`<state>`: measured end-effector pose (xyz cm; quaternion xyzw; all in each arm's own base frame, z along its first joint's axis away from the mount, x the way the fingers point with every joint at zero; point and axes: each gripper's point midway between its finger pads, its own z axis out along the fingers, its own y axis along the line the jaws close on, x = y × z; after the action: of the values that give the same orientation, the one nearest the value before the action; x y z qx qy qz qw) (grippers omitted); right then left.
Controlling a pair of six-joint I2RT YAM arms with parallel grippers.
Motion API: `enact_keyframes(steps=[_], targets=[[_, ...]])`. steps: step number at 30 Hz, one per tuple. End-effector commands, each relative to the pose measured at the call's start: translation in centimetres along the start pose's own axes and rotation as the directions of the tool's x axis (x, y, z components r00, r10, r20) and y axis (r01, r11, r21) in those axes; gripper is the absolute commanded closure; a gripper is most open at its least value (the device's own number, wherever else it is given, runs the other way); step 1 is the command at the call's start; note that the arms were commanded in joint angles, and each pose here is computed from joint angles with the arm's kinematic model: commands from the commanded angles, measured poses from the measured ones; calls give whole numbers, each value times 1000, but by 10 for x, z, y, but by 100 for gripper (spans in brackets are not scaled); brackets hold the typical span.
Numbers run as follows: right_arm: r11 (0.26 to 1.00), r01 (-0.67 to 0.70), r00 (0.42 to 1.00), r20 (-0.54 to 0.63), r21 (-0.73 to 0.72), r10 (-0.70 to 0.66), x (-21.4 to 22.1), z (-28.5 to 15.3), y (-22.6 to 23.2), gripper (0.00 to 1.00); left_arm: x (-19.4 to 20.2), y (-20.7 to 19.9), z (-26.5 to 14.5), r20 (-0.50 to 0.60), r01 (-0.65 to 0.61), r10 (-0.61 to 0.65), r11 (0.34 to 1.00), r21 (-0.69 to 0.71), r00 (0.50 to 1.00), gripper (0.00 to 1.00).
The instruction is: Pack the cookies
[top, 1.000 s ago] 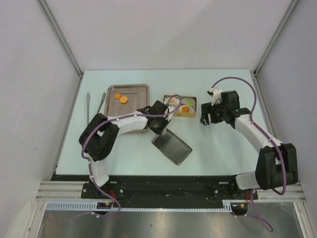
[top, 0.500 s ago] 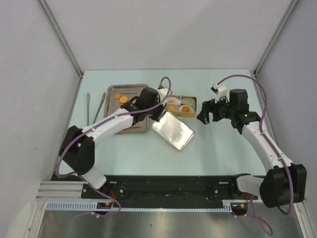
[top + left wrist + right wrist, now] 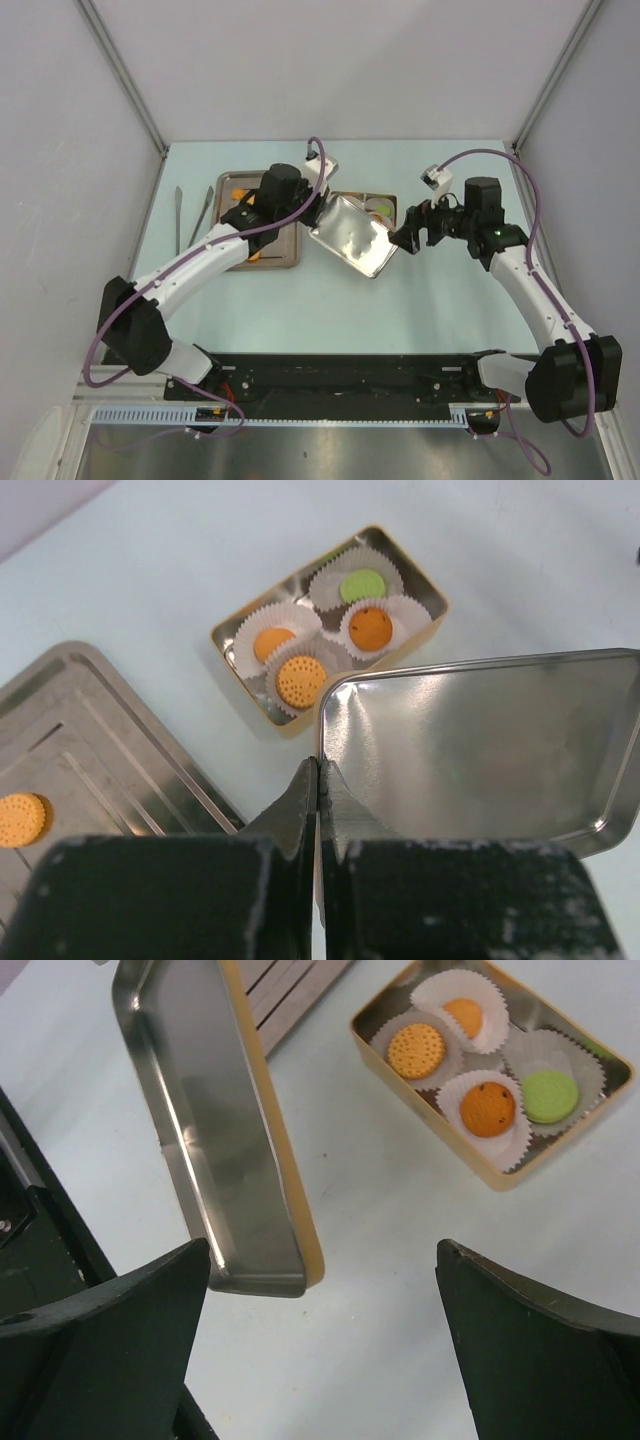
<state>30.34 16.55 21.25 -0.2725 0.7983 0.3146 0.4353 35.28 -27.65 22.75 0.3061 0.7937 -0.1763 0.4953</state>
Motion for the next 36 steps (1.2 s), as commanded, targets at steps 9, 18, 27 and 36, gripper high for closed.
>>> enact_keyframes(steps=[9, 18, 27, 36], targets=[[984, 129, 991, 52, -119, -124, -36, 22, 34, 1, -35, -9, -24, 140, -44, 37, 998, 51, 989, 100], [978, 147, 989, 11, -146, -147, -28, 40, 39, 9, -45, -14, -39, 188, -61, 47, 996, 72, 981, 100], [970, 174, 983, -23, -171, -180, -21, 48, 51, 58, -49, -14, -45, 209, -64, 49, 996, 68, 977, 100], [965, 262, 964, -43, -26, -263, -28, 43, 36, 100, -52, -10, -53, 225, -48, 38, 998, 40, 974, 84]])
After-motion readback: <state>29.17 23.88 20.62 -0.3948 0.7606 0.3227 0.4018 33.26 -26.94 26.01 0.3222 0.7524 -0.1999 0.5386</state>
